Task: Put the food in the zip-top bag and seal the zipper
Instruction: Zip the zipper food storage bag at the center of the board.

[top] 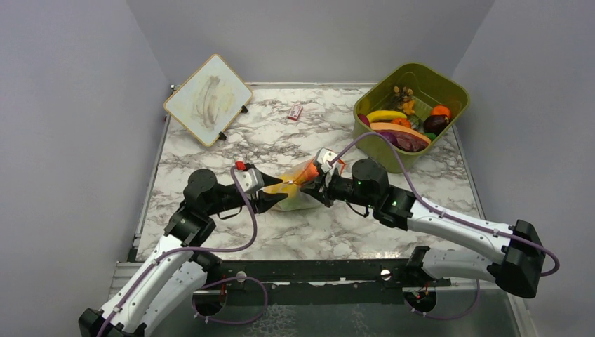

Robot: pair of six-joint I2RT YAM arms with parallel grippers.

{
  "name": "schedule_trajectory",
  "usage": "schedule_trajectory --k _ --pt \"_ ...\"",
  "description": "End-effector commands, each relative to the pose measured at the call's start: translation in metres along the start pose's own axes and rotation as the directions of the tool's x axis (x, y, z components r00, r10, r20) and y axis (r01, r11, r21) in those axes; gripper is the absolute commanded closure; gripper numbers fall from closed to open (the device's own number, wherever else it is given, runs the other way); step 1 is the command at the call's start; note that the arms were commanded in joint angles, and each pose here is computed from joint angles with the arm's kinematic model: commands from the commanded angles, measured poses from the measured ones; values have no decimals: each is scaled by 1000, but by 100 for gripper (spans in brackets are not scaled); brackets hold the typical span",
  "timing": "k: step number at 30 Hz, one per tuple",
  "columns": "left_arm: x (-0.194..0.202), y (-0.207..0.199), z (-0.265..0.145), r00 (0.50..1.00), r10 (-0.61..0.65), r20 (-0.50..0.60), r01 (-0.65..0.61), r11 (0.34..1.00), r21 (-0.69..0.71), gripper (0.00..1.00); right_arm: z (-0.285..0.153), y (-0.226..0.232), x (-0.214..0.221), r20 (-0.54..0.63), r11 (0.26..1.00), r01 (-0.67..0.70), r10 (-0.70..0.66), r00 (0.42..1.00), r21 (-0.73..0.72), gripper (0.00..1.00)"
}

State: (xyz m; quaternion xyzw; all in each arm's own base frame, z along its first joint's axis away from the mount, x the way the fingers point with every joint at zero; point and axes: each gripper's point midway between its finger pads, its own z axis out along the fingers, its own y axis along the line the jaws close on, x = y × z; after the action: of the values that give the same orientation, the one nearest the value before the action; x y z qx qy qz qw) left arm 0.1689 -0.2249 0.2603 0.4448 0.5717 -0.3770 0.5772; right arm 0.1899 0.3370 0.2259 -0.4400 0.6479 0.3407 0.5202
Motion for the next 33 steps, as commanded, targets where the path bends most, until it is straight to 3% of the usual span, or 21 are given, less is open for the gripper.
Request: schedule_trajectory --k 1,15,19,24,26,29,31,33 --pt "-4 -6 2 996 77 54 -80 996 47 56 -8 0 -34 89 1000 -7 5 996 18 99" --pt "13 2 13 996 76 36 -77 996 45 56 -12 23 -39 143 992 50 -33 989 -115 99" --pt "18 10 13 996 92 9 -92 996 12 50 -8 24 -36 120 990 65 -49 992 -126 99" --pt "19 14 11 994 113 3 -113 993 -16 51 -6 27 -35 127 987 72 -53 990 -146 99" --pt "17 14 10 993 117 9 -117 993 -18 58 -6 28 -35 123 986 76 -57 991 -150 99" --pt "12 11 8 991 131 28 -131 991 -14 79 -5 25 -31 109 988 73 -58 992 -135 99" --pt "9 8 6 988 144 47 -144 990 -10 96 -6 23 -28 98 989 79 -67 993 -127 92" --pt "6 5 5 986 154 61 -154 988 -3 100 -9 24 -30 91 988 83 -71 993 -131 81"
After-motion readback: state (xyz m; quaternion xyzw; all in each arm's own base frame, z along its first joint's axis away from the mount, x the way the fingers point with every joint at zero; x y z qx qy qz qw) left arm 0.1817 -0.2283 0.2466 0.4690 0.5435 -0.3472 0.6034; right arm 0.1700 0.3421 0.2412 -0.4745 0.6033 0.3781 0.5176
